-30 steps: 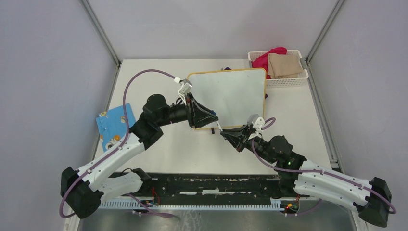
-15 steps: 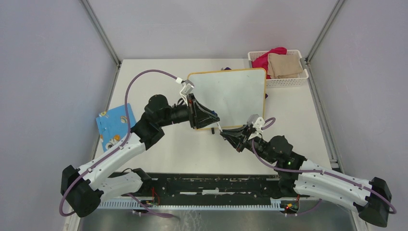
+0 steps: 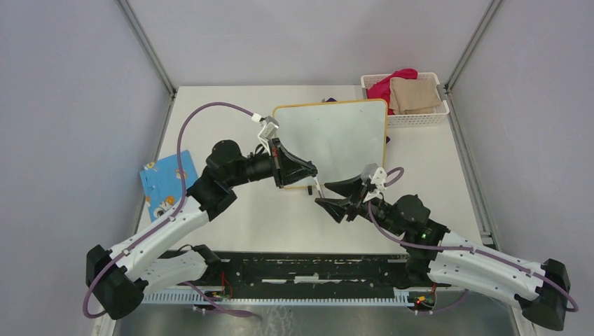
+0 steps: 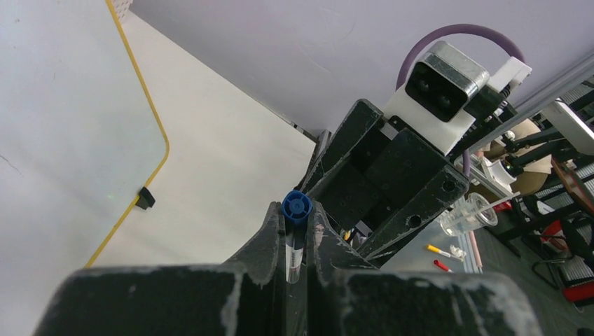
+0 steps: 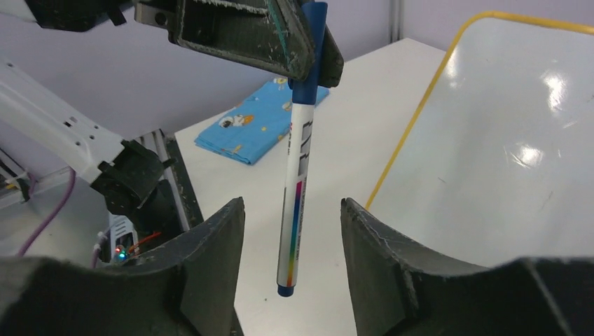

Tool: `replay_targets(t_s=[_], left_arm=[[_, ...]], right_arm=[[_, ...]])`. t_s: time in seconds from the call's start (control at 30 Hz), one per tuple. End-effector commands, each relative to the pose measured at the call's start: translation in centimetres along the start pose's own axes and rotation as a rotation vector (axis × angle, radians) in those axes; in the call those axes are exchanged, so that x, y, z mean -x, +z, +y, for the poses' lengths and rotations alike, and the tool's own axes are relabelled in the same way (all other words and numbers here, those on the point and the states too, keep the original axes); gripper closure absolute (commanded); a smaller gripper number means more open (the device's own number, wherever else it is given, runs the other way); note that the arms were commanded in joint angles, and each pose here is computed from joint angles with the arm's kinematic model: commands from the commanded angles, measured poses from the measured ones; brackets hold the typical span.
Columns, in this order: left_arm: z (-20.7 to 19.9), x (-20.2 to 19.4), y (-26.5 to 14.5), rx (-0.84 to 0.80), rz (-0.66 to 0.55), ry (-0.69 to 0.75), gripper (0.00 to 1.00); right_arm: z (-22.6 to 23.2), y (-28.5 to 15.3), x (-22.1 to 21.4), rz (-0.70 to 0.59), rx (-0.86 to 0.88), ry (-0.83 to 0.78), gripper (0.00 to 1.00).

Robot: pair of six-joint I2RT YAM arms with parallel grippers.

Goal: Write a sentence on the whiteboard
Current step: Open the whiteboard marker at the center of the board.

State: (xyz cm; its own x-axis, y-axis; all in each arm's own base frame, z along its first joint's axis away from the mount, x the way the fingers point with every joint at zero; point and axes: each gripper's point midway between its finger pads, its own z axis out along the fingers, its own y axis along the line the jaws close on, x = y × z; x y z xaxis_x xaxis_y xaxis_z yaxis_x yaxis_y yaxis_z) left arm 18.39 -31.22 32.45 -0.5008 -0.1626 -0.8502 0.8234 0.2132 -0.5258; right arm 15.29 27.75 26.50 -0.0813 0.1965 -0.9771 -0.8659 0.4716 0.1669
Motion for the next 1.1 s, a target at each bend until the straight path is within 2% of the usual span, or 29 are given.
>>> replay_targets(t_s=[0.0,0.17,0.37,0.57,0.77,1.07], left_arm=[[-3.6,2.9,-1.4,-0.089,-0.086,0.079,0.98],[-5.8,3.4,-2.4,-0.159,-0.082,0.126,0.98],[-7.6,3.8,-3.3,-0.213,-0.086,0.160,0.98],[-9.0,4.5,-4.3,-0.244,-0.110,0.196,0.98],[-9.4,4.5,-4.8,-0.250,-0.112,0.212,0.98],[-9.5,4.4,-5.0,-0.249,-0.110,0.219,0.98]], right_arm=[[2.7,0.6,6.0,-0.125,0.113,0.030,0.39],[5.1,1.1,8.4,-0.162,0.233,0.067,0.34],[6.9,1.9,10.3,-0.190,0.349,0.121,0.34],[7.1,2.2,10.8,-0.205,0.396,0.171,0.41],[7.0,2.4,10.9,-0.217,0.414,0.209,0.52],[7.3,2.9,11.3,-0.224,0.441,0.234,0.55]])
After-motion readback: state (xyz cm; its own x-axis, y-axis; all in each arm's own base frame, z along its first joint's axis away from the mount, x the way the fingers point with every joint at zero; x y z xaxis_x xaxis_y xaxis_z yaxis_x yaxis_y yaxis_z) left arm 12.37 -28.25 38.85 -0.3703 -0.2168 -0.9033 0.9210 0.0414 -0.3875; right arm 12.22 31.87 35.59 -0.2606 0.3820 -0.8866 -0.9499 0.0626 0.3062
